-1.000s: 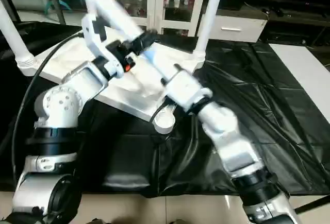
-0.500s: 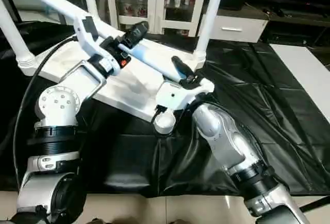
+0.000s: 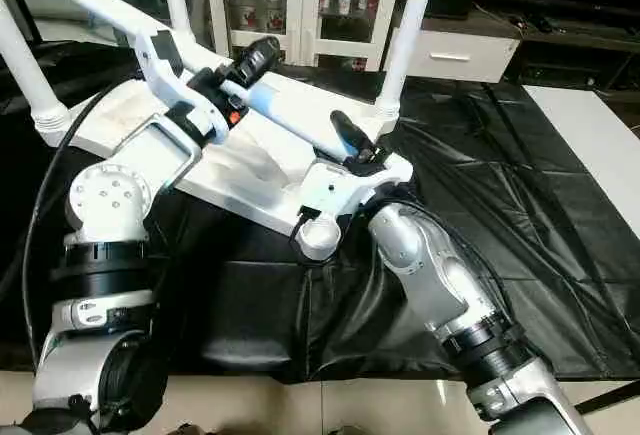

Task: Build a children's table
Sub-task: Pick table leg

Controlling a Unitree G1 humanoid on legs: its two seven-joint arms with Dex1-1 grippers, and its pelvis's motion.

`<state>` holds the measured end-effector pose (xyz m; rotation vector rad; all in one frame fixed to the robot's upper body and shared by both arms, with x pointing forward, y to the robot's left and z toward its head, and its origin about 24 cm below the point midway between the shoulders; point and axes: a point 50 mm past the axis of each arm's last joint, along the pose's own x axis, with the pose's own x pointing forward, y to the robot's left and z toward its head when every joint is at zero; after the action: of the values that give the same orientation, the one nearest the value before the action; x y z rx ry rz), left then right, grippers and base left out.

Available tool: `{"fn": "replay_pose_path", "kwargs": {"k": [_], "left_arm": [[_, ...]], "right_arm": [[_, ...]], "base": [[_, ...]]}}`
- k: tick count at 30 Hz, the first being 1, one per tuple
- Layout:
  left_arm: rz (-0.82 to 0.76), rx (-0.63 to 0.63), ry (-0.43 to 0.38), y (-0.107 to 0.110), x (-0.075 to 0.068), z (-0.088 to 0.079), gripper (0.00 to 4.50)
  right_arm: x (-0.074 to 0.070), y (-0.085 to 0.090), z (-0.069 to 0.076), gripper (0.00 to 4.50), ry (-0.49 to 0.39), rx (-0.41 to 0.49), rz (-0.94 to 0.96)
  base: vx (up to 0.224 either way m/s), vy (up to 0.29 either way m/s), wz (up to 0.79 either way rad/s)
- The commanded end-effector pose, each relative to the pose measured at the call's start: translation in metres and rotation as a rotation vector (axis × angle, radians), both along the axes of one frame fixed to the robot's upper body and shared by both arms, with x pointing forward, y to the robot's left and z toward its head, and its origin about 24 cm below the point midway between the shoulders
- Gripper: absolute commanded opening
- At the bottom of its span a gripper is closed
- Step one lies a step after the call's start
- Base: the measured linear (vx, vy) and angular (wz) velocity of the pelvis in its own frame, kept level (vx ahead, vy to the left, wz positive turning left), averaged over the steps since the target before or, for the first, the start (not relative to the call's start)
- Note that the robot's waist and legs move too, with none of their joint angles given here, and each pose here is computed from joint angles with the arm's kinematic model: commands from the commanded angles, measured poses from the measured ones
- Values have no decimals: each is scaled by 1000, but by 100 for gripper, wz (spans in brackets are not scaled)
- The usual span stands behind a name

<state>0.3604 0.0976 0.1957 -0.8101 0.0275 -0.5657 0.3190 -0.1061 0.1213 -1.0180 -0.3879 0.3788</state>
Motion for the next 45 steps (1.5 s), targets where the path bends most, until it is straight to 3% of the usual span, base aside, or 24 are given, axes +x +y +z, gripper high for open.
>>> {"fn": "replay_pose_path", "kwargs": {"k": [1,8,9,12,13,16,23,25,35,45], "left_arm": [[-3,-3,-6,-3,1,5,450],[8,-4,-9,0,2,7,450],[8,-4,-9,0,1,7,450],[11,-5,-10,1,1,7,450],[13,-5,-10,1,1,8,450],[11,-4,-10,1,1,8,450],[-11,54,-23,-2,-1,6,433],[-16,76,-20,-3,-1,4,416],[-18,88,-13,-3,-2,-1,336],[17,82,-7,0,2,0,267]], "right_arm": [[4,-2,7,182,-26,9,-8],[4,0,8,182,-20,46,9],[4,0,9,217,-18,55,10],[5,-1,10,217,-18,70,5],[6,-1,10,256,-18,73,3],[7,-2,10,261,-20,75,-3],[8,-3,10,322,-24,69,-14],[8,-3,10,287,-19,77,-13],[8,-4,9,193,6,94,-2],[9,-5,11,175,4,96,-3]], "base": [[0,0,0],[0,0,0],[0,0,0],[0,0,0],[0,0,0],[0,0,0],[0,0,0],[0,0,0],[0,0,0],[0,0,0]]}}
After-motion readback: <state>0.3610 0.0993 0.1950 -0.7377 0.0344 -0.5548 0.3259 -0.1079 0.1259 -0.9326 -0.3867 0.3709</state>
